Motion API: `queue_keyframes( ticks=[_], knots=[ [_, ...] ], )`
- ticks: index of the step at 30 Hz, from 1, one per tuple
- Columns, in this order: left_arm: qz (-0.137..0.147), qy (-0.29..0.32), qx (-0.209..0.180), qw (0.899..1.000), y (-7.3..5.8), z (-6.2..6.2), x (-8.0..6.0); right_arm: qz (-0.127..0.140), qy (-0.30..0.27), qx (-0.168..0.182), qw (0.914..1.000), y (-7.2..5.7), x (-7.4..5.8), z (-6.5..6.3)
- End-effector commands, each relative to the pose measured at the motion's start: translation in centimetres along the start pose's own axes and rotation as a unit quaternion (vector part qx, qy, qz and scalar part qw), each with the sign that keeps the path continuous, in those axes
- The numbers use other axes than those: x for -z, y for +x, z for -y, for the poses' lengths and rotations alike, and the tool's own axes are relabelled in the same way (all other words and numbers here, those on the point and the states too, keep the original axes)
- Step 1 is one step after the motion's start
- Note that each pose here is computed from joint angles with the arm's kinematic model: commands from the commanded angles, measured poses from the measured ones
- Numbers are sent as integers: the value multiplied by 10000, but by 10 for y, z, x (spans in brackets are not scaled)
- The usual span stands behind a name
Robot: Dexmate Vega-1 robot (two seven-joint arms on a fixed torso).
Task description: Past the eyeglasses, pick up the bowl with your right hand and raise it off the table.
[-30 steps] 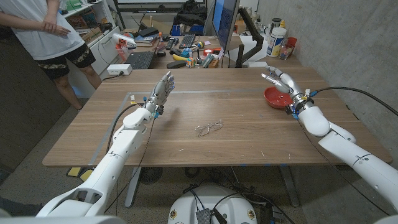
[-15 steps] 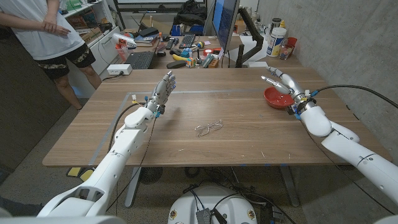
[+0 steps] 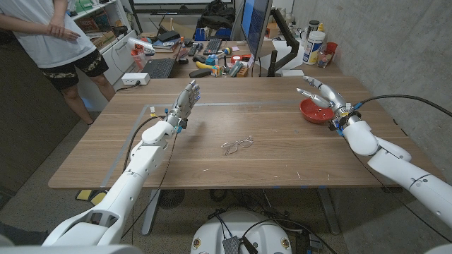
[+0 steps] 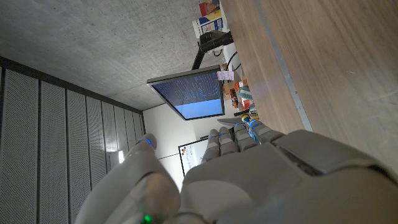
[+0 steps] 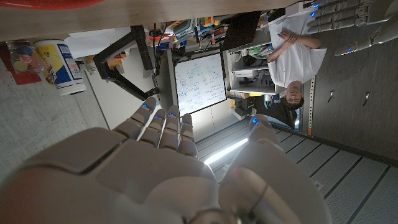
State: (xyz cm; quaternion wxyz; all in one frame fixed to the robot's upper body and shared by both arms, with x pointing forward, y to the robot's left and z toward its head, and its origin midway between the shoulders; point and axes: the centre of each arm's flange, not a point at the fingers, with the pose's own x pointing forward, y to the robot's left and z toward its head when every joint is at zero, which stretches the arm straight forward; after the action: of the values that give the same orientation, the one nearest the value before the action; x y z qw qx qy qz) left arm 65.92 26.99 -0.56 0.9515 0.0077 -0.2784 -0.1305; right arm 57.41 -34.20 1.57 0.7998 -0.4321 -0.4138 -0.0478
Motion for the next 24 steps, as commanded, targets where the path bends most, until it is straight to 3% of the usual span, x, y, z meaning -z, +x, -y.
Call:
queue_keyframes(
  ticks=[1, 24],
  knots=[
    [25, 8, -4, 10000, 1, -2, -2, -27, -369, -86, 9993, 1, -1, -1],
    [19, -44, -4, 10000, 4, -6, 0, -114, -855, -255, 9959, -1, -2, -2]
  ],
)
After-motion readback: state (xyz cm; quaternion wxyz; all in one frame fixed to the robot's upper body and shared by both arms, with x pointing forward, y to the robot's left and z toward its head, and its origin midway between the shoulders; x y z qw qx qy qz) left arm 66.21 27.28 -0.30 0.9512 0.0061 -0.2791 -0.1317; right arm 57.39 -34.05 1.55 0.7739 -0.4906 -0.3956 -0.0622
